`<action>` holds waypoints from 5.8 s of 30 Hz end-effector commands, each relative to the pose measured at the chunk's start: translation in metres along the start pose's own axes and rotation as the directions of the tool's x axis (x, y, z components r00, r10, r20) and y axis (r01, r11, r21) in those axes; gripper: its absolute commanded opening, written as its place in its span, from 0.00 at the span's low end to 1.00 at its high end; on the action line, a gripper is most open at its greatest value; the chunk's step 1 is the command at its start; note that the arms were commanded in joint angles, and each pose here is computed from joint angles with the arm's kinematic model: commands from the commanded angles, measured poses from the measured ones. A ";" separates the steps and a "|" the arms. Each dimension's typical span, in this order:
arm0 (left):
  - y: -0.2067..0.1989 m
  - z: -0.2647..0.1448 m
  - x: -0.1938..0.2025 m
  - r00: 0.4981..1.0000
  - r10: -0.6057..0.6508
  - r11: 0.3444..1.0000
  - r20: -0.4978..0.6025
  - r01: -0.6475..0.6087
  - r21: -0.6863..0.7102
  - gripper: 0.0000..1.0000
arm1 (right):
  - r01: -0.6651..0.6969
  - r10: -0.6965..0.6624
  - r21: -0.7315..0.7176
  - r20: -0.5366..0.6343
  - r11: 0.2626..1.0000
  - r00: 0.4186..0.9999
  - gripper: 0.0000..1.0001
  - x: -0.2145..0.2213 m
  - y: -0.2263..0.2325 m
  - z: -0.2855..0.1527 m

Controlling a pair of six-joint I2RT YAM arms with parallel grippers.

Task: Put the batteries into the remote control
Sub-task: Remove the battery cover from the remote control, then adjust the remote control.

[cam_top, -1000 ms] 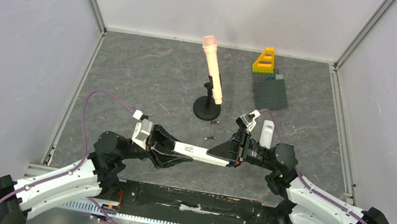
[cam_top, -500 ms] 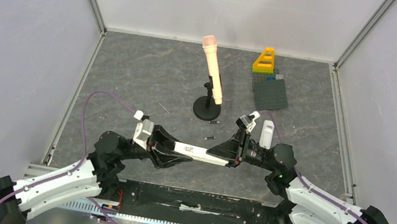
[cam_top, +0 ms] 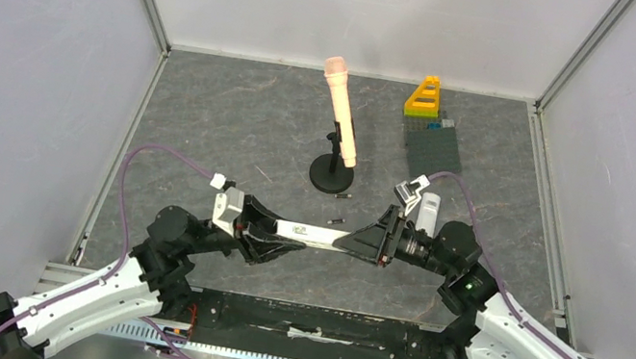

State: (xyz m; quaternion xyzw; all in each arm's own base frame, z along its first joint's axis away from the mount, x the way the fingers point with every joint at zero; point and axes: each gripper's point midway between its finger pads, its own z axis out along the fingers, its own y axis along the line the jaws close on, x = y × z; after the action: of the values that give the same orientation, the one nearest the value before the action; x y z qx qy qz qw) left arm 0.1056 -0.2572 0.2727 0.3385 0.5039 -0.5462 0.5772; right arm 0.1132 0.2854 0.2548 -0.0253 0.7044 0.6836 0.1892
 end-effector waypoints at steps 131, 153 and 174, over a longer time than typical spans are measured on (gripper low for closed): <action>-0.084 -0.002 -0.004 0.983 0.125 0.813 -0.136 -0.023 0.582 0.02 | 0.372 -0.488 -0.430 -0.199 0.823 0.850 0.89 0.070 0.034 -0.043; -0.079 0.008 -0.012 0.977 0.174 0.806 -0.123 -0.070 0.587 0.07 | 0.103 -0.314 -0.526 -0.329 0.844 0.891 0.30 0.100 0.069 -0.033; 0.004 0.005 -0.005 0.896 -0.444 0.886 -0.024 0.436 -0.157 0.76 | 0.443 -0.465 -0.189 -0.091 0.876 0.881 0.09 0.045 0.013 0.022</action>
State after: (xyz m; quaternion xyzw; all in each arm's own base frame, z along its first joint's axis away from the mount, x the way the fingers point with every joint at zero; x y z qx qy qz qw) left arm 0.0832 -0.2664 0.2745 0.3359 0.5600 -0.6041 0.4567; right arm 0.0482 0.3137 0.2350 -0.2483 0.6429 0.6972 0.1973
